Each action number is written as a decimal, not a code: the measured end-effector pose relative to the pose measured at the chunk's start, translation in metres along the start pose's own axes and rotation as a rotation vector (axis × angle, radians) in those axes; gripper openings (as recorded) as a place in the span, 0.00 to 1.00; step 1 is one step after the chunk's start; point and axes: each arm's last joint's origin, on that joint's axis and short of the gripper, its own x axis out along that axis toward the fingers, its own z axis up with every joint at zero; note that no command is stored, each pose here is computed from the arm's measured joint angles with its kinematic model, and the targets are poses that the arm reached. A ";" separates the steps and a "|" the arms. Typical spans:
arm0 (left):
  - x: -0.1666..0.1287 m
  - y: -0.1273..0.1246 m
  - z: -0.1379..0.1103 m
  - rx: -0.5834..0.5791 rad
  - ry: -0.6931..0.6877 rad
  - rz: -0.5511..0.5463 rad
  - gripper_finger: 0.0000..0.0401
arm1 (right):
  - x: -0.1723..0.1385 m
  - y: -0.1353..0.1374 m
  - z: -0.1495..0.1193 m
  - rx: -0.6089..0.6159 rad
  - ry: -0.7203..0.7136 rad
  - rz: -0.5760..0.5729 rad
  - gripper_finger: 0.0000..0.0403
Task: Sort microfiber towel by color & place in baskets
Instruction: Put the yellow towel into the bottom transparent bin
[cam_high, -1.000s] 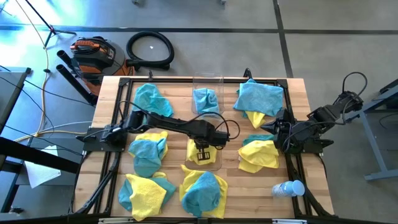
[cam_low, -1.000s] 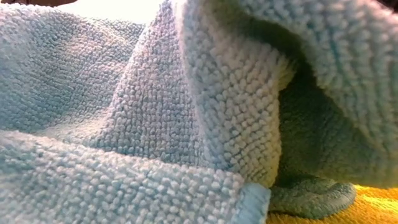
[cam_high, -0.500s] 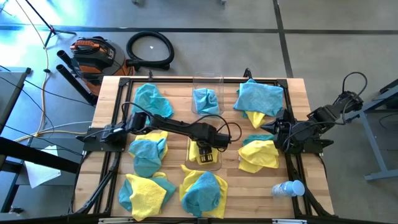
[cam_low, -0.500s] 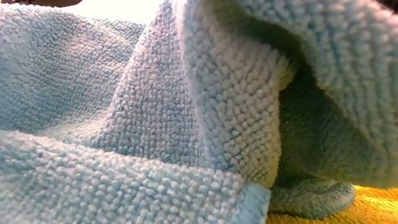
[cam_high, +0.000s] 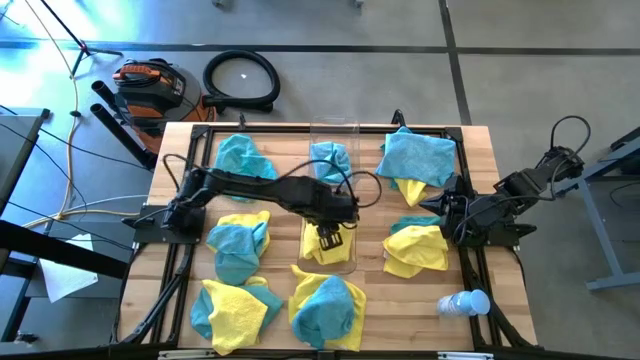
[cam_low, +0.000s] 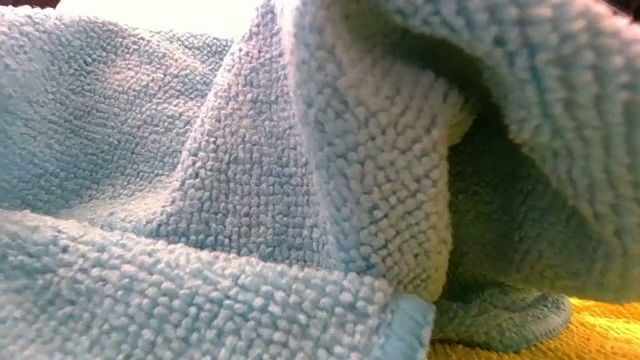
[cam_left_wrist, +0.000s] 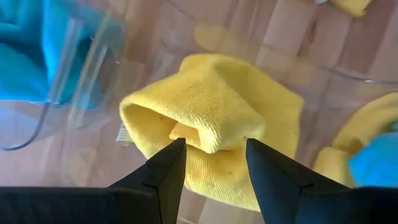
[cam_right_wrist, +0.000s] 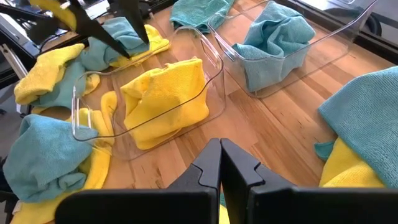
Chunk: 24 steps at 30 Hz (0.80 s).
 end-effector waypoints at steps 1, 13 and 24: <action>-0.006 0.001 -0.001 -0.010 -0.007 -0.004 0.40 | 0.000 0.000 0.000 -0.001 0.000 0.000 0.00; -0.026 -0.010 -0.009 -0.107 -0.033 -0.068 0.40 | 0.000 0.000 0.000 0.003 -0.001 -0.003 0.00; -0.032 -0.034 -0.021 0.092 -0.088 0.007 0.40 | 0.019 0.022 0.001 0.002 0.031 -0.006 0.00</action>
